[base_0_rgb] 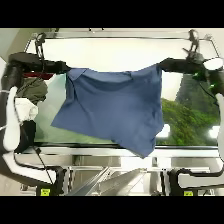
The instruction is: Fold the shirts.
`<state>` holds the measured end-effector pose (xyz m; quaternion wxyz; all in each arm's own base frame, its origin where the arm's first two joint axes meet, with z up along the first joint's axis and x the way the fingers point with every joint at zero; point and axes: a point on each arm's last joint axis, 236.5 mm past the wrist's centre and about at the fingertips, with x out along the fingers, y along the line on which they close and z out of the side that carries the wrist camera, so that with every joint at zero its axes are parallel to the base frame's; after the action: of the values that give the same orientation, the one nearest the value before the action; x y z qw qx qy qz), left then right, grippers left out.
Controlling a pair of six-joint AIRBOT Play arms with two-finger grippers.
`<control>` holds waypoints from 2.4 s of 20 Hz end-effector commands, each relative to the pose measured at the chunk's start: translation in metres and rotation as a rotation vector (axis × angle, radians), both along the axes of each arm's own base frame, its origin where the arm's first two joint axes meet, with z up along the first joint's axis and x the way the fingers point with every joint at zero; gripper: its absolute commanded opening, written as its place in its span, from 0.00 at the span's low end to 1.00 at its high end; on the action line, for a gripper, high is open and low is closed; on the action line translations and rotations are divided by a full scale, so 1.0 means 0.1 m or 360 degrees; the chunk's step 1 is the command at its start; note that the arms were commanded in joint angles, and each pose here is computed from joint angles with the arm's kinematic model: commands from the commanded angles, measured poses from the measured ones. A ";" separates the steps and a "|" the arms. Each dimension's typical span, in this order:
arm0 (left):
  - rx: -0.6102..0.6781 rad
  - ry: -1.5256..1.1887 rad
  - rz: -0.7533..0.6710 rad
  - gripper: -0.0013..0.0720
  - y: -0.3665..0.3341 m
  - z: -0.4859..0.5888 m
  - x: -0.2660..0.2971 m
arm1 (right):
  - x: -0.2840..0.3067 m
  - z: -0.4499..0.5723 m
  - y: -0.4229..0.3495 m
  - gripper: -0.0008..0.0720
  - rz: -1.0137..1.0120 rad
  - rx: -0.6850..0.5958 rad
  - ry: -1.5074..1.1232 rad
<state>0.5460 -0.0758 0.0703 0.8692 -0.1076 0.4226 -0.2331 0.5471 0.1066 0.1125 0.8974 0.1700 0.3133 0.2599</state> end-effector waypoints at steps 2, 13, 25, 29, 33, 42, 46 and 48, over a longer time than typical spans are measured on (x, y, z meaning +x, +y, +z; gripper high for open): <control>-0.0038 0.0105 -0.0009 0.86 0.06 -0.33 0.29 | 0.15 -0.21 -0.02 0.47 -0.0031 0.0038 0.0016; 0.0099 0.1060 0.0140 0.95 1.24 -0.93 -1.21 | -1.66 -0.76 -0.93 0.45 -0.0078 0.0071 0.0982; 0.0226 0.1200 0.0167 0.95 1.46 -1.67 -1.78 | -3.12 -2.07 -0.55 0.45 -0.0428 0.0244 0.1511; 0.0192 0.1309 0.0072 0.95 1.33 -1.76 -1.91 | -3.19 -2.14 -0.52 0.45 -0.0443 0.0254 0.1538; 0.0138 0.1492 -0.0047 0.74 1.18 -1.88 -2.12 | -3.22 -2.15 -0.39 0.45 -0.0417 0.0325 0.1538; -0.0173 0.1237 -0.0114 0.03 0.73 -1.66 -1.76 | -2.74 -2.17 0.41 0.28 -0.0268 0.0561 0.1331; -0.0219 0.1077 -0.0113 0.03 0.69 -1.32 -1.64 | -2.42 -1.59 0.51 0.04 -0.0052 0.0666 0.1073; -0.0298 0.0903 -0.0138 0.03 0.63 -0.87 -1.58 | -2.21 -0.98 0.39 0.04 0.0013 0.0692 0.0820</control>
<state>0.3794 -0.0022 -0.0620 0.6616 -0.2166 0.6779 -0.2363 0.3037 0.1458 -0.0519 0.7011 0.4228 0.5351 0.2082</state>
